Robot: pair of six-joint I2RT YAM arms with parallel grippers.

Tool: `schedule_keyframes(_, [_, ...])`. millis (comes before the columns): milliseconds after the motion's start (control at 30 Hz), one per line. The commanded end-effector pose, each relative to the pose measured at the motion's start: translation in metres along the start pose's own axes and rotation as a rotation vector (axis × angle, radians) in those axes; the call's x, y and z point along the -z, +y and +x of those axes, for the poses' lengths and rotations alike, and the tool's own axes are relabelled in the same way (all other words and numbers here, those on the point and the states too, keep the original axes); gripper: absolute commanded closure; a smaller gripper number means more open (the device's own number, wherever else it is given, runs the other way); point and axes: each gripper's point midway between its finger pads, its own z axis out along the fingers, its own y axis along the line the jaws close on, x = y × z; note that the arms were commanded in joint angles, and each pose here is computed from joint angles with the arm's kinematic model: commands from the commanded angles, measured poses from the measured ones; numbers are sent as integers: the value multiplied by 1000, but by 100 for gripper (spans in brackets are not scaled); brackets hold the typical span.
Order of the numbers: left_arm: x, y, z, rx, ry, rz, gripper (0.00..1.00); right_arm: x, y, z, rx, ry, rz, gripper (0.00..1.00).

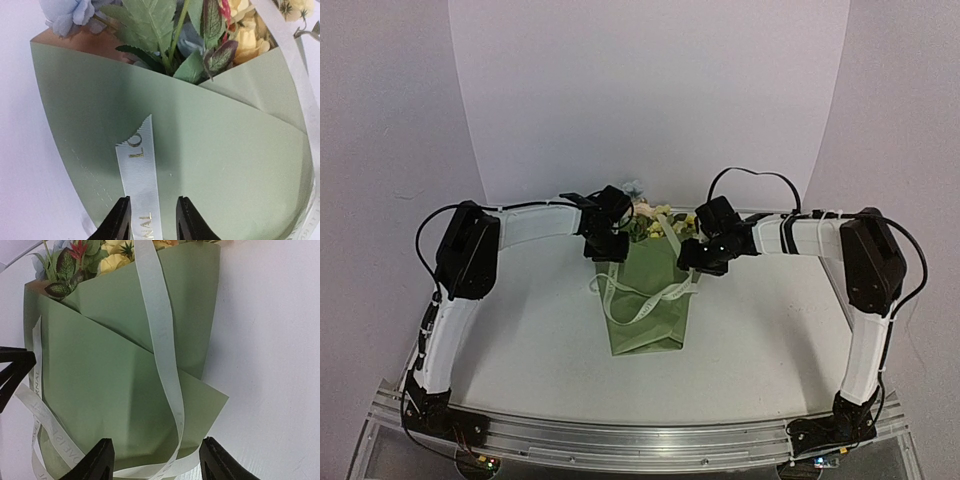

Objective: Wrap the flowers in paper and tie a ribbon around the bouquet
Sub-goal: Cross the ribbon over the folded bouquet.

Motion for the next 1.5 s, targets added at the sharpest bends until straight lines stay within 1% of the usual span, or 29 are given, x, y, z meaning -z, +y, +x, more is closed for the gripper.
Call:
schedule_keyframes(0, [35, -6, -27, 35, -108, 26, 62, 8, 7, -13, 8, -41, -16, 39])
schedule_keyframes(200, [16, 1, -9, 54, -37, -10, 45, 10, 9, -13, 6, -38, -24, 39])
schedule_keyframes(300, [4, 7, 3, 58, 1, -32, 41, 11, 8, -12, 6, -38, -25, 39])
schedule_keyframes(433, [-2, 14, 11, 71, 18, -50, 37, 13, 8, -12, 7, -39, -27, 39])
schedule_keyframes(567, [-11, 19, 19, 87, 47, -51, 37, 14, 8, -11, 6, -38, -29, 39])
schedule_keyframes(800, [-23, 22, 29, 94, 70, -55, 41, 15, 7, -10, 1, -38, -27, 39])
schedule_keyframes(933, [-26, 24, 30, 100, 72, -52, 47, 17, 7, -11, 0, -41, -28, 40])
schedule_keyframes(1467, [-13, 36, 9, 116, 14, -41, 79, 17, 8, -13, -3, -47, -25, 41])
